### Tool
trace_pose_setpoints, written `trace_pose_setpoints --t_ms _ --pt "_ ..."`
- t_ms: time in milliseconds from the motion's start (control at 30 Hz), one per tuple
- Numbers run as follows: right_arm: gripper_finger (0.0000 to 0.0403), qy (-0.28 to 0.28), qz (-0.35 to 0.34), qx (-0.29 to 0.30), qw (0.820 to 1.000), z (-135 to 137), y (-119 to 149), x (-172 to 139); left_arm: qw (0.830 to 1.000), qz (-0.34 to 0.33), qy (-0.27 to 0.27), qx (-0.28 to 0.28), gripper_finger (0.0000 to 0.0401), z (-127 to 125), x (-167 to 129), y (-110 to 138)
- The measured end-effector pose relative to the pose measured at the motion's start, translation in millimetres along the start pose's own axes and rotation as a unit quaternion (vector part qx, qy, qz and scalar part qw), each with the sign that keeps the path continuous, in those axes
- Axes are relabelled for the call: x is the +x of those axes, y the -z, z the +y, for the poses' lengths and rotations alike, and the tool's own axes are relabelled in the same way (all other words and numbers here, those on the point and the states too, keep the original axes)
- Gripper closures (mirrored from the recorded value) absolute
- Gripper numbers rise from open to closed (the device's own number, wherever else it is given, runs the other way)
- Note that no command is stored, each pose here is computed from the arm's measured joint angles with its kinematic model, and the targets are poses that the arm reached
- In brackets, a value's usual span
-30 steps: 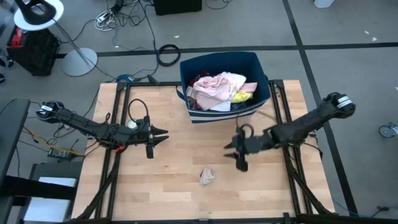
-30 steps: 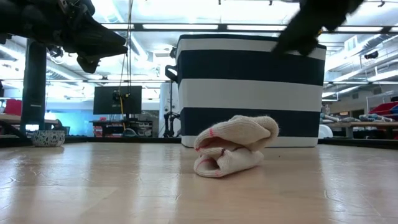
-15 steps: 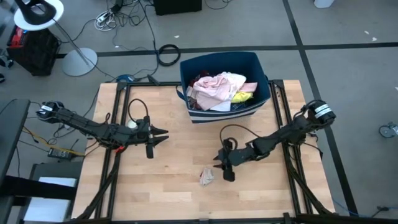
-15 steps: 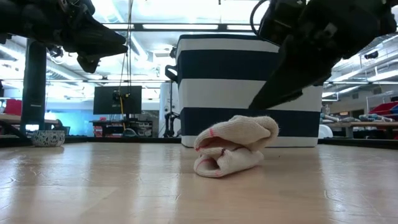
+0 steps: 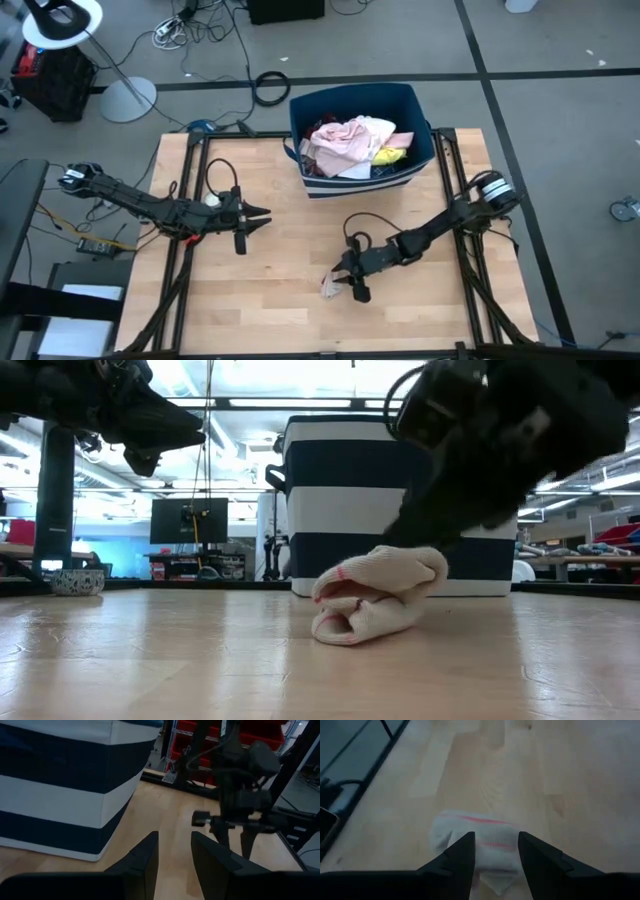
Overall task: Sort clothes
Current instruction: Put the brown striped sock into the blue laundry bin
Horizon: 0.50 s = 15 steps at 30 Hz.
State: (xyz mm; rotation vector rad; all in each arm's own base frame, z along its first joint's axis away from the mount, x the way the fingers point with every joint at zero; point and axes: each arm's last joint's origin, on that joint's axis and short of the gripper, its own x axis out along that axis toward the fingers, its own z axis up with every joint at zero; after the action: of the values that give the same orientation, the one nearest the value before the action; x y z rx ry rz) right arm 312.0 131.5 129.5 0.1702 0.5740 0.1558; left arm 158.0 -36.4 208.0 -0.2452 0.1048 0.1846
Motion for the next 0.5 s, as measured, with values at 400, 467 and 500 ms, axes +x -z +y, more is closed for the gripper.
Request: trace_pose_setpoints --t_ms 400,467,500 --pt "0.0286 0.026 0.016 -0.031 0.999 -11.7 12.6 54.1 1.0 0.006 -0.002 0.003 0.028 0.3 0.0 1.3" --pt "0.0338 0.029 0.013 -0.055 0.998 -14.5 6.3 57.4 1.0 0.007 -0.002 0.003 0.028 0.4 0.0 1.4" --pt "0.0366 0.033 0.014 -0.067 0.997 -17.1 2.8 56.9 1.0 0.007 -0.002 0.004 0.028 0.4 0.0 1.6"
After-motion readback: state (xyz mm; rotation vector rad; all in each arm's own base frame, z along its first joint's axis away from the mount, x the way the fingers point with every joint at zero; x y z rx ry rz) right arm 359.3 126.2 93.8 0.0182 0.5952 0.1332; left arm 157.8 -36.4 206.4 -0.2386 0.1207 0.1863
